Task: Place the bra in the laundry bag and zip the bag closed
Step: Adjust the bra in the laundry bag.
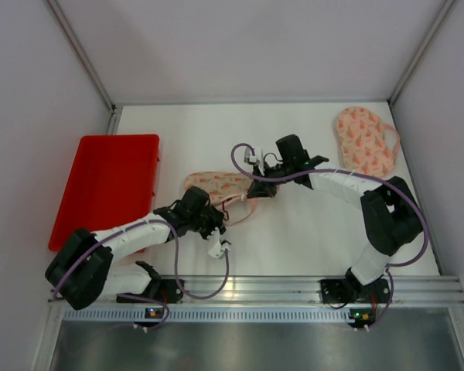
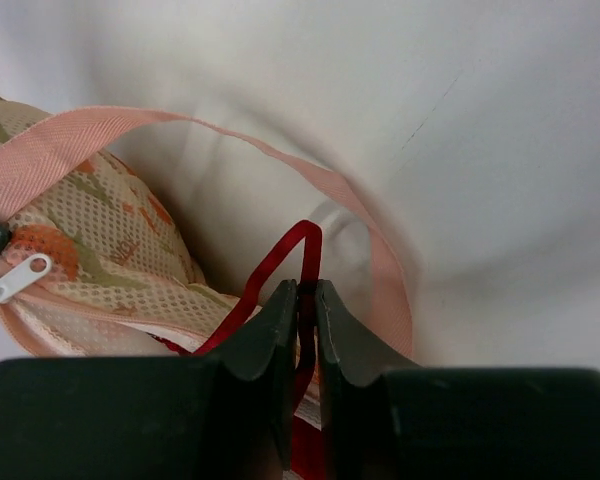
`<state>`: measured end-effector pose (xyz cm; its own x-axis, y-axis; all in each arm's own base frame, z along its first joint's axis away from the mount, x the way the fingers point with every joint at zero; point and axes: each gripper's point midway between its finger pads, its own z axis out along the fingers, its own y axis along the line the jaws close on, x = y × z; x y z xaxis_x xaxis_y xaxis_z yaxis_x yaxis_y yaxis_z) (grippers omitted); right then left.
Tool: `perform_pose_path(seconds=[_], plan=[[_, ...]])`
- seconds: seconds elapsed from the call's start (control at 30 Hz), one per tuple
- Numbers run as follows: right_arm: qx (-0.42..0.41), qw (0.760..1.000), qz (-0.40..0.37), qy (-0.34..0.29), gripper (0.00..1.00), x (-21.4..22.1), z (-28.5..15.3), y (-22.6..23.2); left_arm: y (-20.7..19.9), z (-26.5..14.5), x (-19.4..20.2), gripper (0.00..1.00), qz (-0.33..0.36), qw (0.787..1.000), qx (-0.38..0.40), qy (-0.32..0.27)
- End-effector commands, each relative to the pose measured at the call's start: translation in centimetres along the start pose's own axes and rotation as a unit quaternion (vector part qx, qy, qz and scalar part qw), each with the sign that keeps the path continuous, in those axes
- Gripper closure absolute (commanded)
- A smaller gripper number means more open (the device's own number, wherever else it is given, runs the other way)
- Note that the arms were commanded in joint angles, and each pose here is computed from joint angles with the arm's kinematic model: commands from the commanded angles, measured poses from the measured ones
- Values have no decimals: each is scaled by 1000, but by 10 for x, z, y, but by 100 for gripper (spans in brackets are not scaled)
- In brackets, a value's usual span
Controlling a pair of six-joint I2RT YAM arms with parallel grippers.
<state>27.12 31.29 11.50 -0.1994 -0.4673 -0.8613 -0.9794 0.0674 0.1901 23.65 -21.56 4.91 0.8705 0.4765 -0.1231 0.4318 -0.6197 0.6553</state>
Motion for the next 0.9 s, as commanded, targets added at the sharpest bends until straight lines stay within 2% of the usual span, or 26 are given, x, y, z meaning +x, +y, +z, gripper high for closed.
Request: perform_pose_path(seconds=[0.0, 0.07, 0.2, 0.37, 0.53, 0.63, 0.7, 0.8, 0.87], plan=[[-7, 999, -25, -28, 100, -24, -5, -3, 18, -11, -5, 87, -9, 1000, -18, -7], [-5, 999, -24, -27, 100, -24, -5, -4, 19, -18, -9, 89, -18, 1000, -20, -13], [-5, 999, -24, -27, 100, -23, -5, -5, 22, -29, -16, 100, -48, 998, -38, -20], [-4, 999, -24, -27, 100, -24, -5, -5, 39, -45, -18, 100, -119, 990, -76, -25], [-6, 999, -24, -25, 100, -21, -6, -3, 56, -53, -4, 100, -228, 968, -106, -3], [-8, 999, -23, -24, 100, -21, -6, -2, 70, -57, 20, 100, -291, 945, -148, 30], [-12, 999, -22, -27, 100, -22, -6, -1, 75, -55, 34, 100, -354, 921, -155, 52], [-15, 999, -20, -28, 100, -24, -6, 1, 76, -51, 40, 100, -393, 906, -147, 58], [-14, 999, -19, -28, 100, -25, -7, 0, 77, -49, 36, 100, -407, 901, -141, 42]])
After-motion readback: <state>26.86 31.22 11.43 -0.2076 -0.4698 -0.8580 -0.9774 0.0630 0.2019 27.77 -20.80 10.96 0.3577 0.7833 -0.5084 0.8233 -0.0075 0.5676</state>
